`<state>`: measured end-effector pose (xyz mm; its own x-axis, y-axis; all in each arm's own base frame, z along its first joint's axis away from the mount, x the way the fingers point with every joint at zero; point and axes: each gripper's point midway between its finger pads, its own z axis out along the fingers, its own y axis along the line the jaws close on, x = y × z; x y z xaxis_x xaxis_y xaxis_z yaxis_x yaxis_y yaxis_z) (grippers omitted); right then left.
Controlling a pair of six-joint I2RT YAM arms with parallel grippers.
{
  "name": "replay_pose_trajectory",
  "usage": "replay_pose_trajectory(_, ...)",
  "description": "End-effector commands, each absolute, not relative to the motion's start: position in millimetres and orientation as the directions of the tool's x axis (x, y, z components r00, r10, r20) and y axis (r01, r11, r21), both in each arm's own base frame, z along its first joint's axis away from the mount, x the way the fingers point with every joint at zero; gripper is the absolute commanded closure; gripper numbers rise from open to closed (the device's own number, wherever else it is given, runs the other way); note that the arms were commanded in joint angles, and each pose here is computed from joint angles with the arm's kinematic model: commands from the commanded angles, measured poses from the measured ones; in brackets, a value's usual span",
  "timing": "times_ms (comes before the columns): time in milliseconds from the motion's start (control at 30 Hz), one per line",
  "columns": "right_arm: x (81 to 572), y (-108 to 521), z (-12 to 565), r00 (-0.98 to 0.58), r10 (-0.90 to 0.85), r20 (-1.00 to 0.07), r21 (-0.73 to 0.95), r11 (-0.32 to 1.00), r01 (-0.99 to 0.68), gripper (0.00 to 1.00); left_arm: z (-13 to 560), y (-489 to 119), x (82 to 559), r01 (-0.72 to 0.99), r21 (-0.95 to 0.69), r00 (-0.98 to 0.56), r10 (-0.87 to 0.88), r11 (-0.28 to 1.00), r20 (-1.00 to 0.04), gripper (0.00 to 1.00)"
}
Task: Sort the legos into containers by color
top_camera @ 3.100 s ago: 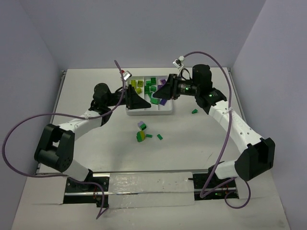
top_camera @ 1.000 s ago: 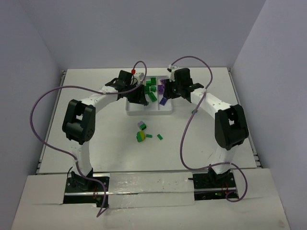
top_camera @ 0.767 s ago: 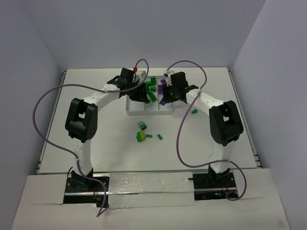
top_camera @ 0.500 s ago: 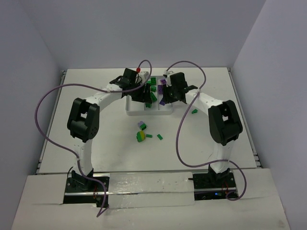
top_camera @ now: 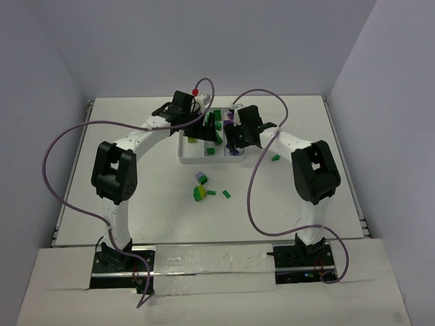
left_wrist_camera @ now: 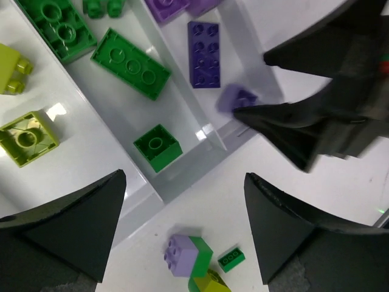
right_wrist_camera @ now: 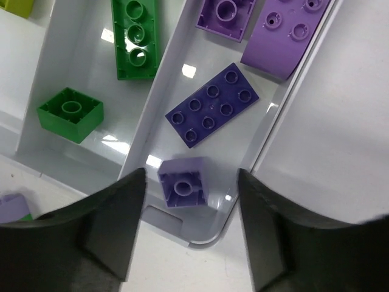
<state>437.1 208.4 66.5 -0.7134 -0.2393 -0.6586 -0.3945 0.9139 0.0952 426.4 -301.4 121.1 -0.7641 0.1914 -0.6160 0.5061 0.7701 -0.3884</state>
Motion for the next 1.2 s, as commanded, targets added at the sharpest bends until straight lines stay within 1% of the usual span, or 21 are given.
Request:
replay_pose_trajectory(0, 443.3, 215.6, 98.6, -0.663, -0.229, -0.713, 0.076, 0.915, -0.397, 0.26, 194.9, -291.7, 415.1, 0.584, -0.342, -0.655, 0.179, 0.736, -0.734, 0.11)
replay_pose_trajectory(67, 442.5, 215.2, 109.5, -0.654, -0.218, -0.724, 0.078, 0.917, -0.392, 0.23, 191.3, -281.5, 396.8, 0.6, -0.334, -0.655, 0.206, 0.727, -0.727, 0.11)
replay_pose_trajectory(133, 438.4, 214.6, 123.2, -0.648, -0.209, -0.733, 0.085, 0.916, -0.392, 0.21, 184.8, -270.6, 370.0, 0.656, -0.327, -0.634, 0.263, 0.68, -0.727, 0.13)
replay_pose_trajectory(200, 431.6, 212.8, 132.4, -0.641, -0.209, -0.738, 0.088, 0.913, -0.399, 0.19, 175.6, -254.5, 343.3, 0.744, -0.266, -0.565, 0.364, 0.613, -0.74, 0.13)
replay_pose_trajectory(267, 423.8, 209.8, 153.9, -0.609, -0.207, -0.766, 0.083, 0.907, -0.414, 0.12, 170.0, -243.0, 322.0, 0.812, -0.222, -0.499, 0.444, 0.541, -0.744, 0.13)
replay_pose_trajectory(367, 410.7, 205.3, 164.5, -0.593, -0.213, -0.776, 0.082, 0.899, -0.43, 0.01, 158.1, -226.8, 296.2, 0.888, -0.16, -0.401, 0.557, 0.43, -0.727, 0.13)
replay_pose_trajectory(433, 400.6, 201.7, 173.2, -0.588, -0.212, -0.781, 0.083, 0.897, -0.433, 0.0, 151.3, -216.9, 290.7, 0.887, -0.137, -0.401, 0.586, 0.442, -0.704, 0.13)
replay_pose_trajectory(533, 387.8, 194.6, 186.0, -0.573, -0.211, -0.792, 0.077, 0.896, -0.437, 0.0, 137.7, -211.2, 268.6, 0.902, -0.156, -0.391, 0.606, 0.403, -0.693, 0.13)
replay_pose_trajectory(600, 381.5, 190.1, 188.9, -0.574, -0.216, -0.79, 0.07, 0.898, -0.434, 0.0, 133.0, -208.3, 249.3, 0.936, -0.112, -0.31, 0.629, 0.335, -0.713, 0.13)
replay_pose_trajectory(733, 374.9, 182.2, 188.0, -0.569, -0.252, -0.782, 0.034, 0.896, -0.443, 0.0, 122.0, -209.3, 238.9, 0.959, -0.025, -0.209, 0.646, 0.283, -0.734, 0.13)
replay_pose_trajectory(833, 370.5, 181.5, 189.7, -0.577, -0.251, -0.777, 0.041, 0.895, -0.445, 0.0, 115.9, -215.7, 239.4, 0.963, -0.001, -0.181, 0.642, 0.27, -0.745, 0.12)
replay_pose_trajectory(967, 368.4, 179.8, 193.3, -0.58, -0.245, -0.777, 0.042, 0.899, -0.437, 0.0, 104.7, -230.4, 234.6, 0.935, -0.143, -0.325, 0.616, 0.326, -0.718, 0.12)
replay_pose_trajectory(1033, 368.0, 178.9, 192.5, -0.583, -0.244, -0.775, 0.043, 0.9, -0.433, 0.0, 99.1, -233.7, 230.0, 0.917, -0.181, -0.371, 0.593, 0.354, -0.715, 0.13)
replay_pose_trajectory(1067, 368.1, 178.3, 191.3, -0.585, -0.244, -0.774, 0.042, 0.901, -0.431, 0.0, 94.4, -233.4, 227.3, 0.914, -0.178, -0.375, 0.592, 0.365, -0.713, 0.13)
replay_pose_trajectory(1167, 367.1, 178.8, 185.3, -0.597, -0.246, -0.764, 0.047, 0.901, -0.432, 0.0, 95.4, -233.5, 232.2, 0.922, -0.099, -0.317, 0.586, 0.374, -0.745, 0.12)
